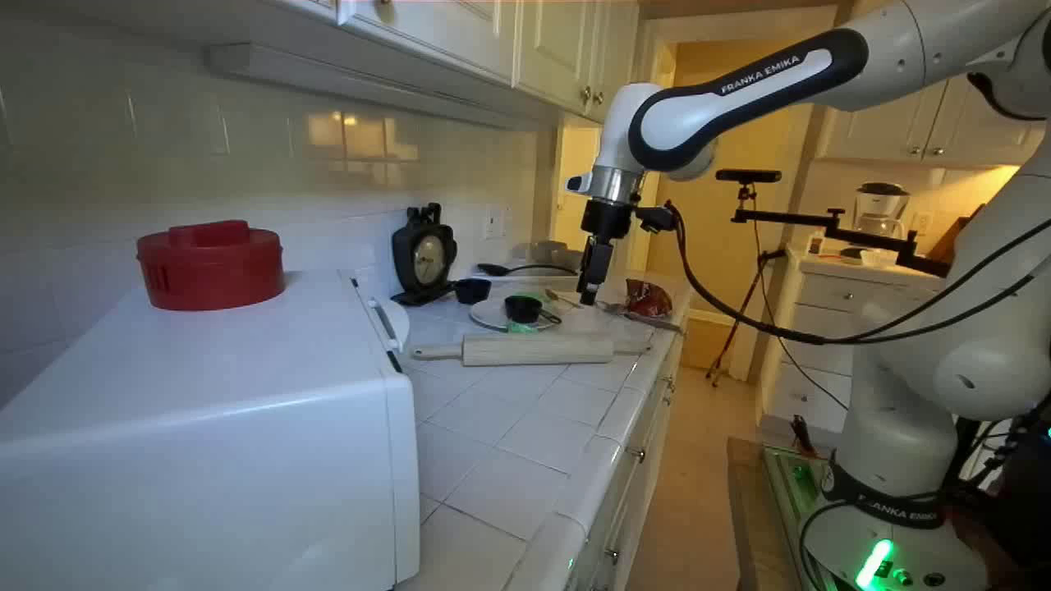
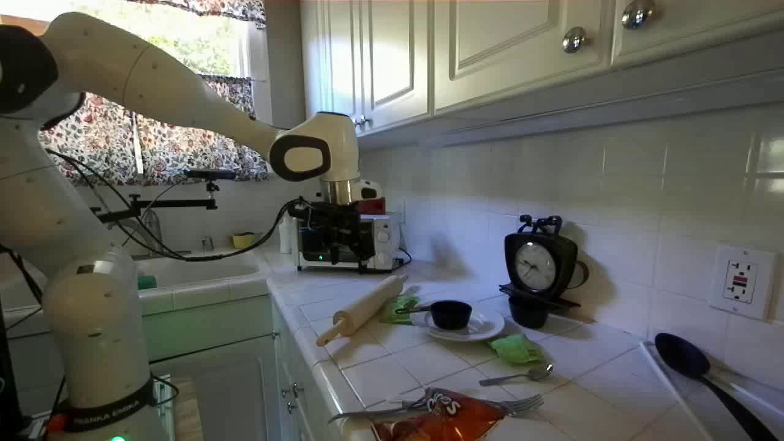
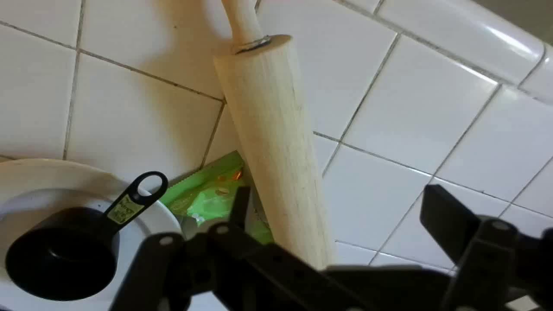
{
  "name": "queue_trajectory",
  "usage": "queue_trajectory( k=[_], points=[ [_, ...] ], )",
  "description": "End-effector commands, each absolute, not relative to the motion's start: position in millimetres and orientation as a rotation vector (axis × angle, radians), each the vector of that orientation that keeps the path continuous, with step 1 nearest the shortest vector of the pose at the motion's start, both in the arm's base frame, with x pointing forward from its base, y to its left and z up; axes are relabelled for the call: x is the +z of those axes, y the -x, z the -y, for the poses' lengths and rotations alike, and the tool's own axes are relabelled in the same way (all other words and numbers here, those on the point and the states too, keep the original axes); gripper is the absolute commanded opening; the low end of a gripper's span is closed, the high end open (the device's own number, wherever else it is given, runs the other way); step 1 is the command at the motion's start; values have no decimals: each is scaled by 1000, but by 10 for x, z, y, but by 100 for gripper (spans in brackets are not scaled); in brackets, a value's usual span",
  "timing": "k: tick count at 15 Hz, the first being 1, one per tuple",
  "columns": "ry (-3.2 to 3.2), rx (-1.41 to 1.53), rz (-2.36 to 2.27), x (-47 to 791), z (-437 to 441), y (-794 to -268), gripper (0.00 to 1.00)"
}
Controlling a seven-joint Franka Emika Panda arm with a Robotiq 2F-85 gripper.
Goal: Put the rolling pin on top of the oven then open the oven door.
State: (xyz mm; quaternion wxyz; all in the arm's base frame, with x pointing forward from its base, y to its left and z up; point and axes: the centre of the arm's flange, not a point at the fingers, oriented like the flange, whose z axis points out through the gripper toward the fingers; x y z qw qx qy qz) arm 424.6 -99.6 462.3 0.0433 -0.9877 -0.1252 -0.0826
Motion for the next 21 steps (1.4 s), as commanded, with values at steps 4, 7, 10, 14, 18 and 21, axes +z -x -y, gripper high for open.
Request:
queue_trajectory(
  k=[4,7,10,14,18,21],
  points=[
    [3020,-253,383,4623,996,-4246,100],
    [3020,-253,383,4623,996,-4246,100],
    [3020,-253,383,4623,996,-4246,100],
    [3020,-253,383,4623,997,-4246,100],
    [3020,-253,383,4623,997,-4246,100],
    [3055,-280,413,4618,1002,-4243,100]
  ],
)
